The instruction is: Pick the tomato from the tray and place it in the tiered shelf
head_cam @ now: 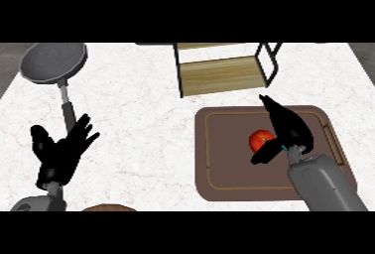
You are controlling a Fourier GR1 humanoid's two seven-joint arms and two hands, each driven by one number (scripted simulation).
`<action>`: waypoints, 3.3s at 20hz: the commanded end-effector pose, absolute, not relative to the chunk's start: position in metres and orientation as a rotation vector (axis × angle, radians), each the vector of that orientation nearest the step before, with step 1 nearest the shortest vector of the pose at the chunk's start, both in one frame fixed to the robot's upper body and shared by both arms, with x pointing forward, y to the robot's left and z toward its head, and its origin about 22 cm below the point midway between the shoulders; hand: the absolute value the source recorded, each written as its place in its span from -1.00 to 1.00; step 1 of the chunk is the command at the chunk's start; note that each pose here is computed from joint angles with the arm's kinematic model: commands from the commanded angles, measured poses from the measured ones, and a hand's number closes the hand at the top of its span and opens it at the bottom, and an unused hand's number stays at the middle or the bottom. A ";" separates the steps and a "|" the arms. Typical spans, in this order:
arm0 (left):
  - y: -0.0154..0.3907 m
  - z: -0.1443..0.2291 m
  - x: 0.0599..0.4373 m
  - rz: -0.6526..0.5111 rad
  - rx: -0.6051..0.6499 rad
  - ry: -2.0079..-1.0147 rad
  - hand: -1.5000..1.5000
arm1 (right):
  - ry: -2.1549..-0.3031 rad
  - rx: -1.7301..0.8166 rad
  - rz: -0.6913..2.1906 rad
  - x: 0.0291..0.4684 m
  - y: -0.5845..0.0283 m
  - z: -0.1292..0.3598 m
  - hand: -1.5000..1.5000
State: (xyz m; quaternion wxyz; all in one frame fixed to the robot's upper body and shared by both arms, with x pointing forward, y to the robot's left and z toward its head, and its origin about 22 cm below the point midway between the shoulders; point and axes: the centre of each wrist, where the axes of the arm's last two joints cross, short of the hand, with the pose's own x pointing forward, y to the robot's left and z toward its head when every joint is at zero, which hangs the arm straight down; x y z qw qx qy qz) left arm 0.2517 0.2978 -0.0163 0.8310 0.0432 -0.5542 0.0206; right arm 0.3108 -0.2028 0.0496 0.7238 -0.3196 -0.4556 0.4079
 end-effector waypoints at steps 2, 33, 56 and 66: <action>0.297 -0.039 0.250 0.036 0.107 -1.116 0.00 | -1.016 -0.660 0.936 0.310 -0.191 0.021 -1.00; 0.303 -0.030 0.234 0.060 0.119 -1.099 0.00 | -1.658 -0.576 0.871 0.246 -0.033 0.204 1.00; 0.288 -0.028 0.249 0.031 0.080 -1.130 0.00 | -1.684 -0.774 0.558 0.342 -0.122 0.405 1.00; 0.296 -0.019 0.250 0.021 0.086 -1.127 0.00 | -1.627 -0.766 0.717 0.401 -0.137 0.392 1.00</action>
